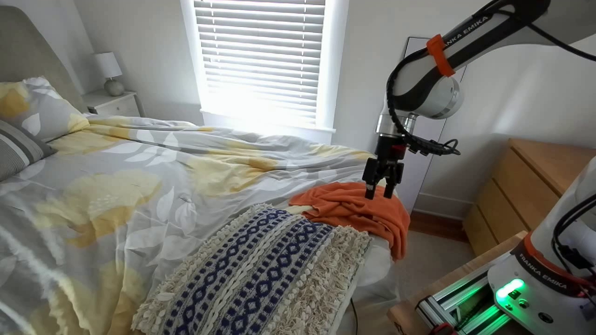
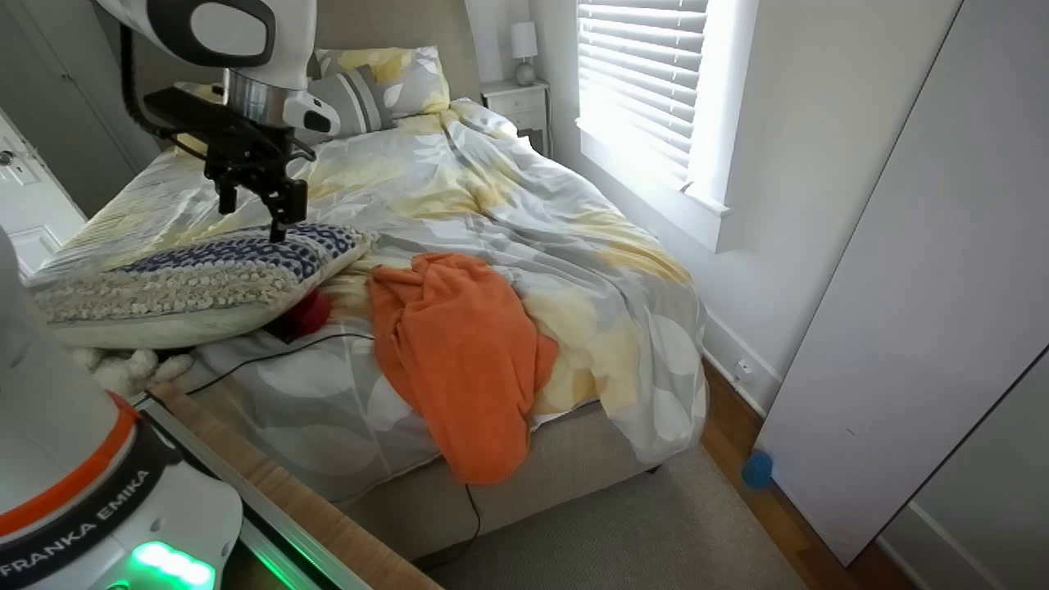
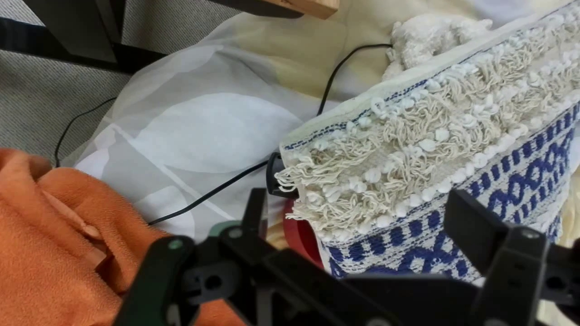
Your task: Pull the pillow to the right
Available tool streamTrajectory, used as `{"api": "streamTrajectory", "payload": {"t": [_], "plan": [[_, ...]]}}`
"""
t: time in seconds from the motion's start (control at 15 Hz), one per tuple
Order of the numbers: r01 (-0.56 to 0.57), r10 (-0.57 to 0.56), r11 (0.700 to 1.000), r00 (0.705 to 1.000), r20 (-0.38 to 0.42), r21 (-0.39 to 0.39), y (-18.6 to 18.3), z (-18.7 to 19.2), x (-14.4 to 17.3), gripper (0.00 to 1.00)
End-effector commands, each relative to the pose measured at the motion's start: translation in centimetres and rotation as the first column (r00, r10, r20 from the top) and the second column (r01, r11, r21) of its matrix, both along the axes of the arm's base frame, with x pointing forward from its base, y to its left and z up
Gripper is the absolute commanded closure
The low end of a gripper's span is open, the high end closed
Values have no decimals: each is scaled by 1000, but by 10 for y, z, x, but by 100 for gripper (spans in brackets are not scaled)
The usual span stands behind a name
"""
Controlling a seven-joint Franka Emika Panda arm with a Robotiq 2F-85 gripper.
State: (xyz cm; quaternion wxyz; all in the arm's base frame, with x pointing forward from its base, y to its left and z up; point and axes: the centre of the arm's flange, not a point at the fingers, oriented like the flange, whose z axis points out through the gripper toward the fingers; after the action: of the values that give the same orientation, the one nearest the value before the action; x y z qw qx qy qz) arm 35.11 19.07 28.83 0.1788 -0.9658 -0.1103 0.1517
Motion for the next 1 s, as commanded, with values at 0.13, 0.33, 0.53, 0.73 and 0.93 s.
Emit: {"api": "streamTrajectory", "payload": {"t": [0.13, 0.33, 0.53, 0.73, 0.93], "plan": [[43, -44, 999, 997, 60, 23, -6, -15, 9, 0], [130, -137, 989, 984, 111, 67, -21, -35, 14, 0], [193, -200, 978, 975, 97, 76, -39, -60, 10, 0], [247, -250, 966, 968, 25, 80, -54, -85, 1, 0], [289, -284, 951, 957, -61, 109, -61, -106, -9, 0]]}}
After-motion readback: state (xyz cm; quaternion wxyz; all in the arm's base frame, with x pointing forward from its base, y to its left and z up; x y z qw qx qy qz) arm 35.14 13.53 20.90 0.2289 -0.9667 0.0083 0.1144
